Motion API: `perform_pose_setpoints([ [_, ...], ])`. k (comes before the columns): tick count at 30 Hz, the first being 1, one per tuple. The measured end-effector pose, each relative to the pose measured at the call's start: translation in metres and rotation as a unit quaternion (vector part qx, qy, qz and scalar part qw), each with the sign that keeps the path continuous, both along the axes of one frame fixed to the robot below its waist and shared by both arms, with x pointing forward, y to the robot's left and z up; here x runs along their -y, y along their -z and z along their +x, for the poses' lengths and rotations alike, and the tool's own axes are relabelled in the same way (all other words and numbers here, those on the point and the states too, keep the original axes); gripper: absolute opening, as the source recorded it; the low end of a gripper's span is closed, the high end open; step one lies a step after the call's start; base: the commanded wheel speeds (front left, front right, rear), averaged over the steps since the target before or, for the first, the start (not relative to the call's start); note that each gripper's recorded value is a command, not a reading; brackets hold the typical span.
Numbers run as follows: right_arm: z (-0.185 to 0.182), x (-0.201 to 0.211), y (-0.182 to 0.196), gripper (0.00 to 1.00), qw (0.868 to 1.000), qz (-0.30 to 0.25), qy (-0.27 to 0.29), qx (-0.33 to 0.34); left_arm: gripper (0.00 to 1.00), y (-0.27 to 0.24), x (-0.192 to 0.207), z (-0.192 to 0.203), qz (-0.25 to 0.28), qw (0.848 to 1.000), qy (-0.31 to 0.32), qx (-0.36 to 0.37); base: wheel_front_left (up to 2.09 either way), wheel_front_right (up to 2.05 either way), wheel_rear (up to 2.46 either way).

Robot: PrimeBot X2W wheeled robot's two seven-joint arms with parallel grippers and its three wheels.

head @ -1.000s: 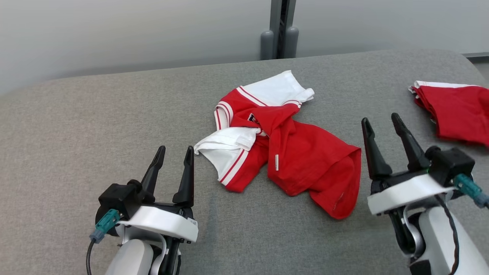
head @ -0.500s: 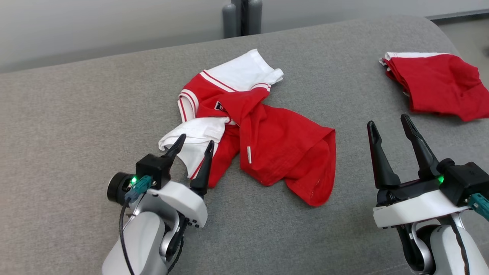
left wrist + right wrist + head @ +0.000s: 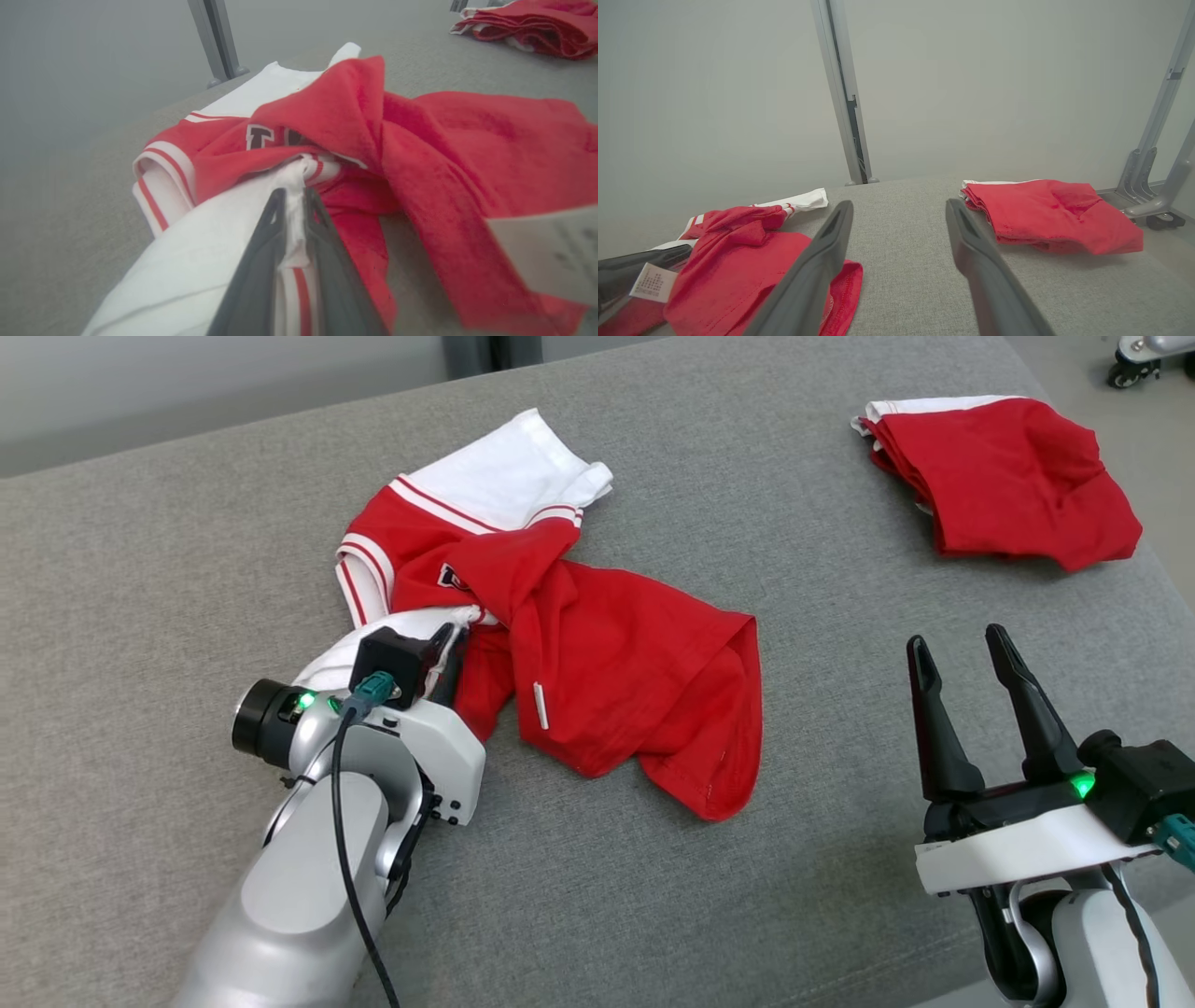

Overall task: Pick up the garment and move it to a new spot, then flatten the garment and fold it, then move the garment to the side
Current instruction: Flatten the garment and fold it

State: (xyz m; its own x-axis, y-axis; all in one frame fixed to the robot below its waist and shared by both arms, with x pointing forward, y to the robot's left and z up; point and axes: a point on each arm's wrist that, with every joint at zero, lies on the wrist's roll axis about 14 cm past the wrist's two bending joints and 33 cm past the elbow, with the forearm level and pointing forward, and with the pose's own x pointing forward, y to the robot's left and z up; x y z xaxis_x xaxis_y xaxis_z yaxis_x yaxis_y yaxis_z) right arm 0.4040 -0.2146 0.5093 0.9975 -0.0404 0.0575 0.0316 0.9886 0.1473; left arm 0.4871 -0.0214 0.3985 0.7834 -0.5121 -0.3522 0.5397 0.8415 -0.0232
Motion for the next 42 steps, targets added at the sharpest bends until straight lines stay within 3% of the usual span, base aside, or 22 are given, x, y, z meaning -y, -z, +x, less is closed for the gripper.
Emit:
perform_pose_setpoints([
  [16,0.017,-0.049,-0.01,1.0,0.997,0.015,-0.072,0.013,0.0,-0.082,-0.06,0.002,-0.04,0.987,-0.072,0.138,0.0,0.0,0.0],
  [27,0.019,-0.092,-0.029,1.0,0.99,0.035,-0.129,0.036,0.0,-0.158,-0.088,-0.066,-0.029,0.97,-0.045,0.235,0.0,0.0,0.0],
  [34,0.021,-0.122,-0.038,1.0,0.984,0.042,-0.169,0.045,0.0,-0.099,-0.091,-0.137,0.051,0.993,0.025,0.099,0.0,0.0,0.0],
  [41,0.022,-0.136,-0.037,1.0,0.98,0.044,-0.188,0.043,0.0,-0.04,-0.097,-0.193,0.105,0.991,0.07,-0.036,0.0,0.0,0.0],
  [42,0.022,-0.137,-0.037,1.0,0.98,0.044,-0.188,0.043,0.2,-0.04,-0.093,-0.197,0.095,0.992,0.075,-0.043,0.0,0.0,0.0],
])
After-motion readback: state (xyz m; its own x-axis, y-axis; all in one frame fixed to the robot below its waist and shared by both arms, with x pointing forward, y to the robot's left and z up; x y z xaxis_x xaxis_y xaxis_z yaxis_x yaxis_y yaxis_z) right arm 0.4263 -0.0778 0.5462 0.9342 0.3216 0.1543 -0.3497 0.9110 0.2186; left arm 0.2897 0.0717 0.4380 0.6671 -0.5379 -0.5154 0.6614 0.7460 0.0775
